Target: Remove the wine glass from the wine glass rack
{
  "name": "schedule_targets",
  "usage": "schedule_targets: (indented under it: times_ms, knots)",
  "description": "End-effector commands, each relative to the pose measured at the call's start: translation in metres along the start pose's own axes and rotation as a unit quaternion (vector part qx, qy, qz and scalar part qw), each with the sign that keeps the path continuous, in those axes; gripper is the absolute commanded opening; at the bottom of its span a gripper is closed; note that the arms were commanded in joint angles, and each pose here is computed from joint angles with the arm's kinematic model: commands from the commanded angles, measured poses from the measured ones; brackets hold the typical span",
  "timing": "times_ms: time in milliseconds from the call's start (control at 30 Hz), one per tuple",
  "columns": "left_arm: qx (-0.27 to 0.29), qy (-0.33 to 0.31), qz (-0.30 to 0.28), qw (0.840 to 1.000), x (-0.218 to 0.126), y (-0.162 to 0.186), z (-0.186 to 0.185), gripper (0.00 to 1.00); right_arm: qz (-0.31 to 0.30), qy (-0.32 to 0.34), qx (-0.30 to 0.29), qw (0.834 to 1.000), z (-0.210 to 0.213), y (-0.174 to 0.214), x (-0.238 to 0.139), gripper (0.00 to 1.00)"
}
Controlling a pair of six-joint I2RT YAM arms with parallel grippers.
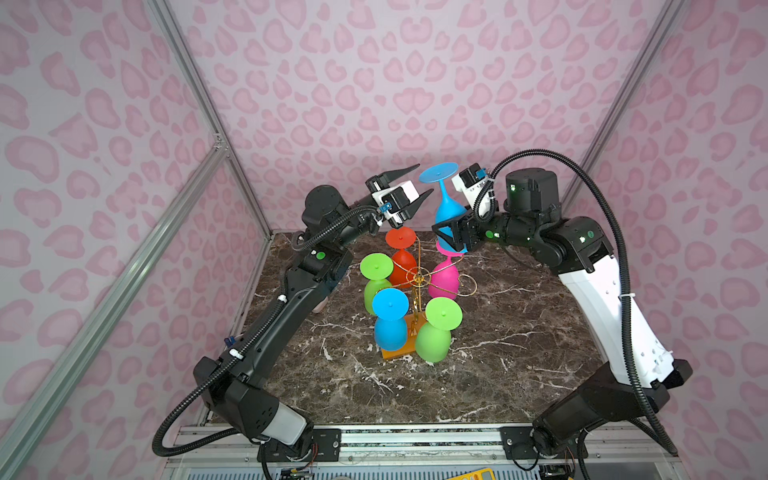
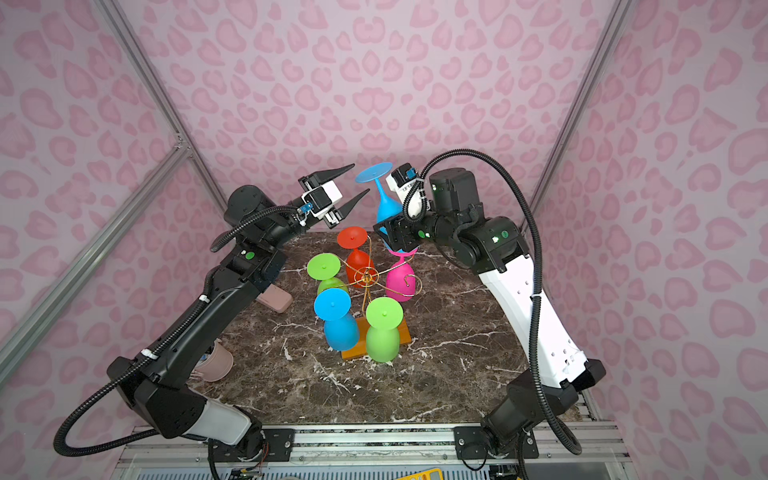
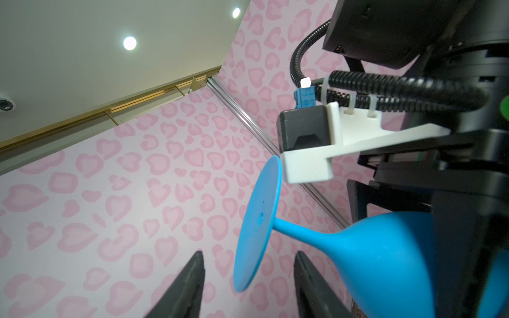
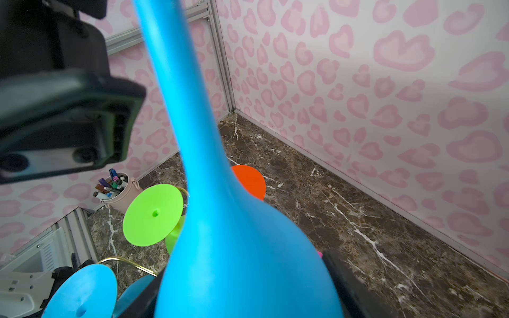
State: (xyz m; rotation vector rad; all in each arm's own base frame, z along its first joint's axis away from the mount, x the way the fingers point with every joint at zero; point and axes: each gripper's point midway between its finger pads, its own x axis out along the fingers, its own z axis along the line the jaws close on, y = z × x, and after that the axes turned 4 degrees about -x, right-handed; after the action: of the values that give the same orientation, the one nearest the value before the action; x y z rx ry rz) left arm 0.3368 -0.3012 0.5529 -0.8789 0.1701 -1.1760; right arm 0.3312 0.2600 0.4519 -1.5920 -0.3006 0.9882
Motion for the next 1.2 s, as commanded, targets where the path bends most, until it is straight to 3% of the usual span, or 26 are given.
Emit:
schedule_targets:
  times_ms: [0, 500, 633, 733, 967, 1167]
  knots:
    - [0.027, 0.009, -0.027, 0.999, -0.001, -0.017, 0.000, 0.49, 0.006, -0.008, -0.002, 1.000, 0.003, 0.003, 0.004, 0.40]
    - [0.035, 0.027, -0.034, 0.998, -0.004, -0.018, -0.008, 0.21, 0.016, -0.030, 0.001, 0.999, 0.016, 0.009, 0.007, 0.38]
    - [0.039, 0.022, -0.033, 0.998, -0.005, -0.020, -0.006, 0.09, 0.014, -0.036, 0.003, 0.999, 0.019, 0.010, 0.007, 0.40]
    - [0.039, 0.018, -0.032, 0.999, -0.005, -0.020, -0.005, 0.03, 0.007, -0.040, 0.007, 0.999, 0.021, 0.008, 0.005, 0.47]
    - [0.025, -0.017, -0.011, 0.999, -0.007, -0.012, 0.007, 0.03, -0.032, -0.049, 0.014, 0.998, 0.026, -0.002, -0.006, 0.79]
    - [-0.026, -0.042, 0.003, 0.999, -0.013, -0.004, 0.024, 0.03, -0.091, -0.051, 0.015, 0.994, 0.030, -0.018, -0.027, 0.89]
